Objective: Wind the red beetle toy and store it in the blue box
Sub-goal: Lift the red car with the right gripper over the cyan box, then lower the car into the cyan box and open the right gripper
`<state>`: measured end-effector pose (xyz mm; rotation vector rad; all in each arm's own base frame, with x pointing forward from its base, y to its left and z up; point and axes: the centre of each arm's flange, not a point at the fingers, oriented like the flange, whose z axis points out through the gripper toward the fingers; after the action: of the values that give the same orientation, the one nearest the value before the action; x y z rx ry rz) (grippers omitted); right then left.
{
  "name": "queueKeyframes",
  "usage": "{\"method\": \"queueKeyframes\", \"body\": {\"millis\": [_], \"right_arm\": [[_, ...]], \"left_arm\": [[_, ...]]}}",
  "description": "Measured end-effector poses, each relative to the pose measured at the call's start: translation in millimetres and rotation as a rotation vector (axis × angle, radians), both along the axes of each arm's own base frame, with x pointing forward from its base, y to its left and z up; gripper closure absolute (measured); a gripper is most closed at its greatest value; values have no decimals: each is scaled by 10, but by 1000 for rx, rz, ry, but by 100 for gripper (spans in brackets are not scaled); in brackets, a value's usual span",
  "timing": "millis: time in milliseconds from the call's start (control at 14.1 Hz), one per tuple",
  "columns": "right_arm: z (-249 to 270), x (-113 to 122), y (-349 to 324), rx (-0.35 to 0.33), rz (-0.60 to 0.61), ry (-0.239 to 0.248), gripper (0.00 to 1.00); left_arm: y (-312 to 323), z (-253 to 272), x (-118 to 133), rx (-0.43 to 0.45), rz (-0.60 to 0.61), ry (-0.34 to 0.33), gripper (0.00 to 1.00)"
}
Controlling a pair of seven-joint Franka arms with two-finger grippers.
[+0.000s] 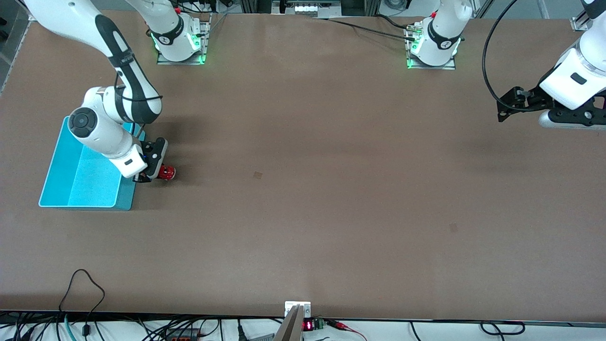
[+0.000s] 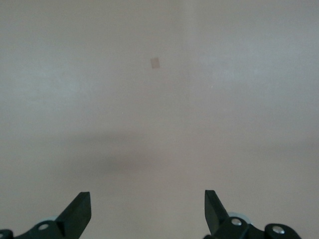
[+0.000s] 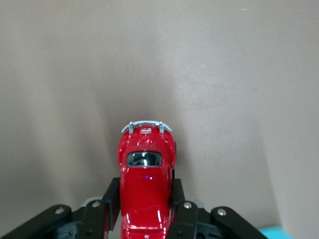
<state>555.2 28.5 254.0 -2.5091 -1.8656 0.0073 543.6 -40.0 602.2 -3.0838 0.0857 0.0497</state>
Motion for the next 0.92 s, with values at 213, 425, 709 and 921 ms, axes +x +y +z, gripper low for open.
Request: {"method": "queueKeyframes", "body": {"millis": [213,425,709,921], "right_arm": [[639,102,3,-9,-183,10,56],[1099,126,-254,-12,-384,-4,56],[1217,33,-1057,-28,-659,3,56],[1167,-120,-1481,-53,-871,69,56]], "left_arm": [[15,-1,-7,1,3,7,0],[20,0,-8,1,4,8,0],[17,1,-8,1,3,8,0],[17,-2,-10,1,3,11,0]]}}
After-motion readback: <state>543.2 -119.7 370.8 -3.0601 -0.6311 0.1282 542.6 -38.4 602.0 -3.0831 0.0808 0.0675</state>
